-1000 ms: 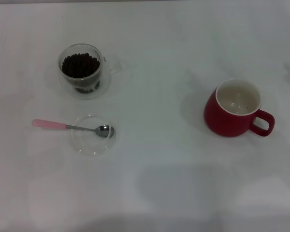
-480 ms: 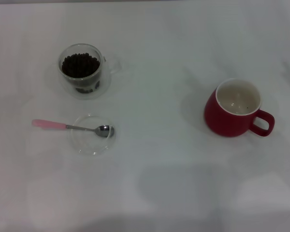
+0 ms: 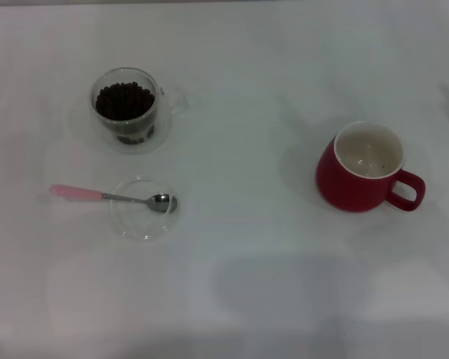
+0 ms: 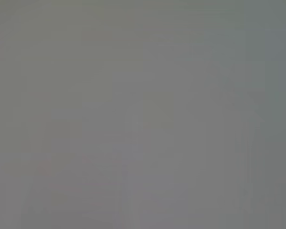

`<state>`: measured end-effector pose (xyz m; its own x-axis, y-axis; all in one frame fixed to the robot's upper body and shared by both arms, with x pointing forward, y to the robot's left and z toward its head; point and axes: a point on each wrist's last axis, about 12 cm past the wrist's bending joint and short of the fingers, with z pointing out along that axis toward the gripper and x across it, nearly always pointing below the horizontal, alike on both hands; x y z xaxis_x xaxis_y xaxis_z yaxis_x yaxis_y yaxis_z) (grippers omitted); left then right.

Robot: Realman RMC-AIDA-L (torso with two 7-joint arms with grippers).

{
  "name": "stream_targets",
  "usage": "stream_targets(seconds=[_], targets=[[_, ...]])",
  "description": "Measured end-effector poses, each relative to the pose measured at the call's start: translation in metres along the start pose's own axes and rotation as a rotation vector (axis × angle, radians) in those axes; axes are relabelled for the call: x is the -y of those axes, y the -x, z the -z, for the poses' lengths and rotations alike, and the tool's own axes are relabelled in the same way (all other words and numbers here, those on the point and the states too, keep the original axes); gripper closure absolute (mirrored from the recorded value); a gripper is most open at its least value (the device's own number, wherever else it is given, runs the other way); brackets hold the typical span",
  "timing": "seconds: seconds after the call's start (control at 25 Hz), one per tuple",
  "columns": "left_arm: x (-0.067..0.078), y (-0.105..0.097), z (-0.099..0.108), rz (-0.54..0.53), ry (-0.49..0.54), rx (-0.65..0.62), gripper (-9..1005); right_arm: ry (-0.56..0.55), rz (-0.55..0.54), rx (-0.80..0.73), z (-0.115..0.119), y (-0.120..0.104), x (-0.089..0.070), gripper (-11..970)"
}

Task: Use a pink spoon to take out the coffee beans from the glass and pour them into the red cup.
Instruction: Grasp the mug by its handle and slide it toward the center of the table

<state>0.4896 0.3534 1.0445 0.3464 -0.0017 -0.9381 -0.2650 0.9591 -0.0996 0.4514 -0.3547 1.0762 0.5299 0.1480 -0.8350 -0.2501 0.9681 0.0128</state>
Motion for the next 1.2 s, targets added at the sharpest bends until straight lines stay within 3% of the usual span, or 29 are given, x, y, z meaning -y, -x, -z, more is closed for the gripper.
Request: stream_targets(seconds=[0.24,0.52,0.76,1.2], targets=[[-0.001,-0.001,0.0,-0.011,-0.006,-0.008,371,-0.034,-0.003,-0.035,0.007,-0.001,0.005,165],[-0.005,-0.003,0.011,-0.011,0.003,-0.03,371,0.073,-0.037,-0.176,0.041,0.004,0.005,173],[0.001,-0.006,0.017,0.006,-0.028,-0.05,372,0.17,-0.057,-0.216,0.07,0.015,-0.008,180],[0.001,-0.003,0.013,0.002,-0.033,-0.031,373,0.231,-0.115,-0.289,0.101,0.014,-0.039,193]])
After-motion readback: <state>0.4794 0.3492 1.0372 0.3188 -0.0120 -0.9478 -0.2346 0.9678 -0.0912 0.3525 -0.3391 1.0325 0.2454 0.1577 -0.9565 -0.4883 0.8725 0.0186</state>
